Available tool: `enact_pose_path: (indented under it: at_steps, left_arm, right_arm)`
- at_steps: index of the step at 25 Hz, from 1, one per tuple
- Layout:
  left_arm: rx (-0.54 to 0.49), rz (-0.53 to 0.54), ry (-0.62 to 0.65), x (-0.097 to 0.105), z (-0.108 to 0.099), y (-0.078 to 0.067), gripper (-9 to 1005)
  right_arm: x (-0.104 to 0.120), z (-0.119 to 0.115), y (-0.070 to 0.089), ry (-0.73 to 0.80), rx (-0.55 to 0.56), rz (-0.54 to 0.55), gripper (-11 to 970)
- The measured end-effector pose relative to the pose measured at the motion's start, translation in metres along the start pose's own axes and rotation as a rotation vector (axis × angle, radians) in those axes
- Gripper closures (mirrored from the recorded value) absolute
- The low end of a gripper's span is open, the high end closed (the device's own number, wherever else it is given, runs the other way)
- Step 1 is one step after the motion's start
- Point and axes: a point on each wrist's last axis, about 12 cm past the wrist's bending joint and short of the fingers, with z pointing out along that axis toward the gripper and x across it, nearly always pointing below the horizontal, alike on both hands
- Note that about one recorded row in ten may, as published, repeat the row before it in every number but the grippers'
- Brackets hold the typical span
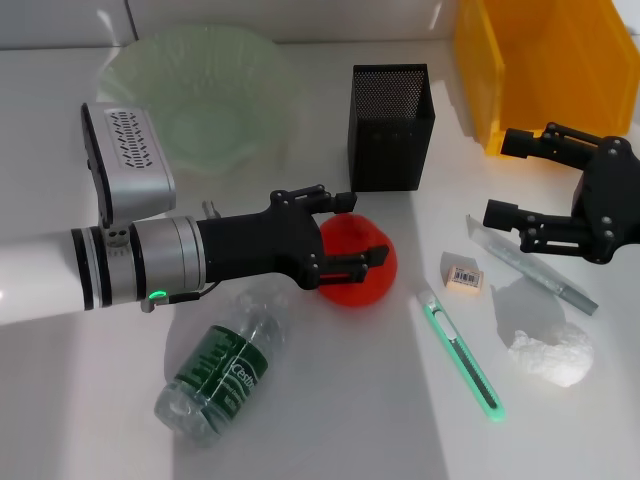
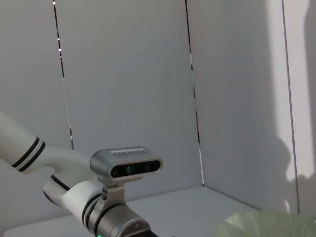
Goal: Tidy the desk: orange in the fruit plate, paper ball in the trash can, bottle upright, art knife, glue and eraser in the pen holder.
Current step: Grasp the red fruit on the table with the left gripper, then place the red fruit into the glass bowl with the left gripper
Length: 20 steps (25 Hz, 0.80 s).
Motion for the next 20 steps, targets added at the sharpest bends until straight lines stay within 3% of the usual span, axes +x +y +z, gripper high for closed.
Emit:
enact_pose_path:
  at_steps: [5,12,20]
  left_arm:
    - [-0.044,-0.002,0.013,-0.001,0.005,0.006,260]
    - [-0.017,0.033,0.087,0.003,0.011,0.005,272]
    - [-0.036,0.018,0.061,0.002,0.008,0.006,542]
  right_arm:
    - [0.003,0.001,0.0,0.027,0.0,0.007,121]
    - [0.004,-0.001,0.001,0.023,0.001,0.009,122]
    - [0.004,-0.003,0.001,0.02,0.01,0.01,121]
